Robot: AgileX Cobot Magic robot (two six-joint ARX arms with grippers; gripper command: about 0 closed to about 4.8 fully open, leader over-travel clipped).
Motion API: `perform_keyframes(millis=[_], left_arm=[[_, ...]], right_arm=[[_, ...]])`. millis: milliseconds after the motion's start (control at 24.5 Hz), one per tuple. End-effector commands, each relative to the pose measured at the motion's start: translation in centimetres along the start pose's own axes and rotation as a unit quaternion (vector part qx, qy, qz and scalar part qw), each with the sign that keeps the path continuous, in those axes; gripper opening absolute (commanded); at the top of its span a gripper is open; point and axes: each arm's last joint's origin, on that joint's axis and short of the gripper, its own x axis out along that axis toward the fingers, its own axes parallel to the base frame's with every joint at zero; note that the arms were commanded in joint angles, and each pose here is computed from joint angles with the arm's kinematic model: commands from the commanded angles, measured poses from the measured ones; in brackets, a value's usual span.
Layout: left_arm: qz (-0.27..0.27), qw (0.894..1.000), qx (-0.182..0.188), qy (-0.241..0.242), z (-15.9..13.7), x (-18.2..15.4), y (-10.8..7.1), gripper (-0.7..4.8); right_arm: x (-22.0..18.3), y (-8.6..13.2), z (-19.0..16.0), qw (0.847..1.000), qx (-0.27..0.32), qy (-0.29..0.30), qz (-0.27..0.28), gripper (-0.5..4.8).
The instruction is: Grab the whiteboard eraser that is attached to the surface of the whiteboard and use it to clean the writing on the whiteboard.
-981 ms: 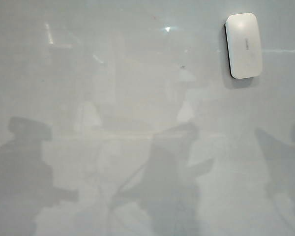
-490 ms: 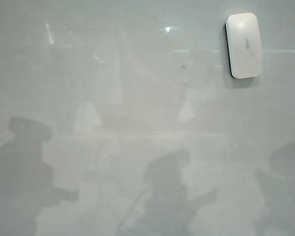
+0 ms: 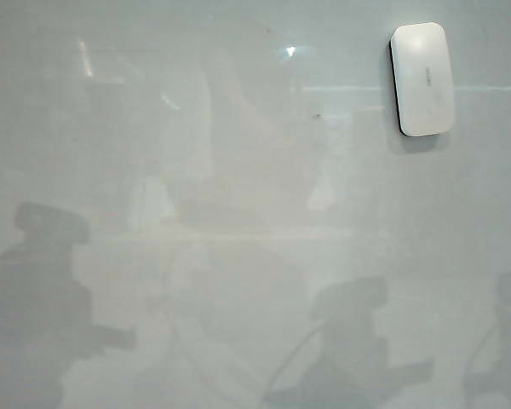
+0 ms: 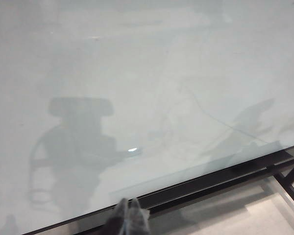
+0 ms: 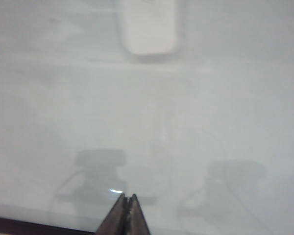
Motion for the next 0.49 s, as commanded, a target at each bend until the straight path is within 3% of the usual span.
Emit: perform_keyframes(millis=[41, 490], left_arm=[[-0.001, 1.000, 0.004, -0.004, 0.1, 0.0, 0.0, -0.05], [-0.001, 1.000, 0.004, -0.004, 0.1, -0.1, 0.0, -0.05]], right_arm=[[0.1, -0.9, -0.4, 0.999, 0.004, -0.007, -0.043, 0.04], [0.7, -2.0, -3.4, 0.996, 0.023, 0.043, -0.071, 0.04]])
